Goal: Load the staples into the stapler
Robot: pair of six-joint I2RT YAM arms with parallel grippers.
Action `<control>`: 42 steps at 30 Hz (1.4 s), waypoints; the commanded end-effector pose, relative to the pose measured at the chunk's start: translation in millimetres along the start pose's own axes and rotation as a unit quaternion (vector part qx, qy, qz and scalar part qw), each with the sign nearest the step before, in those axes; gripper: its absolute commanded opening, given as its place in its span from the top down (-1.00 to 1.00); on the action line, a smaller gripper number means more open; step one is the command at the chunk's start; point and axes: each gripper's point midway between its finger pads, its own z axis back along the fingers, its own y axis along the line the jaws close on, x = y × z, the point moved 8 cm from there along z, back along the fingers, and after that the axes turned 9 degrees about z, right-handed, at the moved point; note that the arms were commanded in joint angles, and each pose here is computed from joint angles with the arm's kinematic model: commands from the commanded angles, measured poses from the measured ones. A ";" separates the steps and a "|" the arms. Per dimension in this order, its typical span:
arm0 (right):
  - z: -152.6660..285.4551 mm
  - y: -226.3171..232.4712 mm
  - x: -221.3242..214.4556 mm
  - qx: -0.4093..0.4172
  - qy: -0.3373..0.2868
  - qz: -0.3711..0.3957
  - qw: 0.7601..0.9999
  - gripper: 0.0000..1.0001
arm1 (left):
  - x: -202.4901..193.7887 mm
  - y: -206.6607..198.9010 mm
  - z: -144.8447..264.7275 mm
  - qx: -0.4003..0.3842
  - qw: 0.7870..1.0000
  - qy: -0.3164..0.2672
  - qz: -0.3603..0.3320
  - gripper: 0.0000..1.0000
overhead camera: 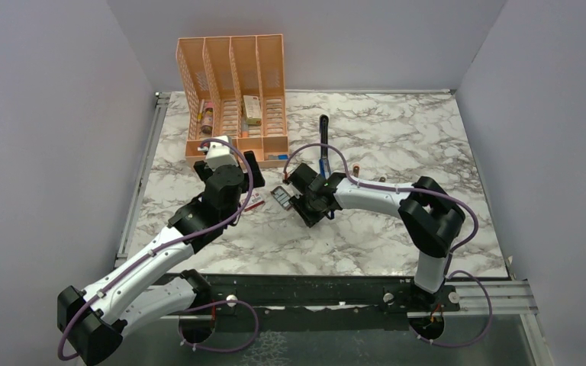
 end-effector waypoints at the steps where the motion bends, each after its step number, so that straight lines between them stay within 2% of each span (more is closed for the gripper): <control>1: 12.0 1.0 7.9 -0.014 -0.020 -0.032 0.999 0.05 | 4.6 -4.7 -0.8 -0.011 1.000 -0.007 0.009 -0.97; 10: 15.9 -7.7 17.5 -0.088 -0.041 -0.124 0.988 0.03 | 4.2 -5.1 -1.4 -0.011 1.000 -0.006 0.007 -0.98; 20: 8.6 -7.8 12.0 -0.096 -0.016 -0.118 0.988 0.02 | 3.8 -5.4 -2.1 -0.011 1.000 -0.006 0.005 -0.97; 27: 2.8 -2.6 -5.8 -0.068 0.025 -0.093 0.993 0.01 | -0.3 -6.9 -4.3 -0.016 1.000 0.000 0.004 -0.97; 42: 10.7 -0.2 -17.9 -0.058 0.030 -0.101 0.993 0.01 | -0.2 -7.3 -4.6 -0.015 1.000 0.002 0.002 -0.98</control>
